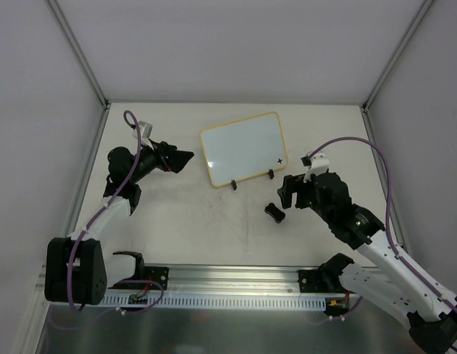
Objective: Erase the whiteboard
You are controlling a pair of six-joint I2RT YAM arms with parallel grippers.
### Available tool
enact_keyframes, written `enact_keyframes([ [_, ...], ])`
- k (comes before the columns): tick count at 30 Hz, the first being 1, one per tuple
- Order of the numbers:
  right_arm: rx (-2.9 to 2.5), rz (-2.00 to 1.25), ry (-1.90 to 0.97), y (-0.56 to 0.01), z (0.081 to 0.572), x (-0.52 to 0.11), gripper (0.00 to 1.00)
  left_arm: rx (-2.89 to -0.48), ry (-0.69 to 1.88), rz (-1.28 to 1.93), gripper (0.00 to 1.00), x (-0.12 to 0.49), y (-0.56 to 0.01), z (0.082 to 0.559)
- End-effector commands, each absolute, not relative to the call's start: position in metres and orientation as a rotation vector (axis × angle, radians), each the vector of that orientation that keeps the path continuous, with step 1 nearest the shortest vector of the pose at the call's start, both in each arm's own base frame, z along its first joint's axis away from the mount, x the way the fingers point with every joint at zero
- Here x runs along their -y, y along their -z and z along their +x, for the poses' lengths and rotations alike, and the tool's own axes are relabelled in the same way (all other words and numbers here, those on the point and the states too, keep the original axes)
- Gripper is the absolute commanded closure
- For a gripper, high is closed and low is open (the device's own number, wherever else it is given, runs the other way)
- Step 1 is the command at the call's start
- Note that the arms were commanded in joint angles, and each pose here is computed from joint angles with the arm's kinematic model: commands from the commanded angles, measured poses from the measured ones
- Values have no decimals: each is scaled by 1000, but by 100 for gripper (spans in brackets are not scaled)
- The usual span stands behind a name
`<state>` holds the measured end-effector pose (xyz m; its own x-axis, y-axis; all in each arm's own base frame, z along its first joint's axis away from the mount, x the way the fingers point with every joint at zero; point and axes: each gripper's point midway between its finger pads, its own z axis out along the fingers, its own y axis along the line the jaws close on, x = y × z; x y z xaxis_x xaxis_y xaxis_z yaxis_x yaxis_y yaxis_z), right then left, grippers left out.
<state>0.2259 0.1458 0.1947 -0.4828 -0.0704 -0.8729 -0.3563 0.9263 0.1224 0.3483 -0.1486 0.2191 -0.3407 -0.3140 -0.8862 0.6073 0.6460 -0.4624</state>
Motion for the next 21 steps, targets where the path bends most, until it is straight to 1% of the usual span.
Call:
enact_keyframes([
  [1,-1972,-274,-338,-209,235,-142,14,-1649,807,86,1,120,-226,345],
  [3,-1966,-267,-336,-209,236,-141,13,-1672,836,-2,1,118,-219,336],
  [4,-1965,-257,-326,-209,237,-139,13,-1653,825,-35,1,115,-226,331],
  [5,-1968,-259,-323,-207,237,-139,13,-1685,827,-66,1,115,-215,325],
  [7,-1961,-257,-321,-206,238,-140,12,-1669,829,-66,1,118,-218,314],
  [10,-1902,-253,-341,-207,240,-141,12,-1748,753,-99,1,110,-195,301],
  [11,-1917,-256,-331,-199,239,-140,12,-1743,754,-96,1,111,-196,300],
  [13,-1883,-236,-323,-201,241,-136,12,-1802,729,-156,1,105,-178,295],
  [15,-1882,-231,-297,-189,242,-131,12,-1821,731,-154,1,106,-165,286],
  [21,-1823,-217,-347,-188,240,-135,11,-1796,677,-88,1,101,-149,267],
])
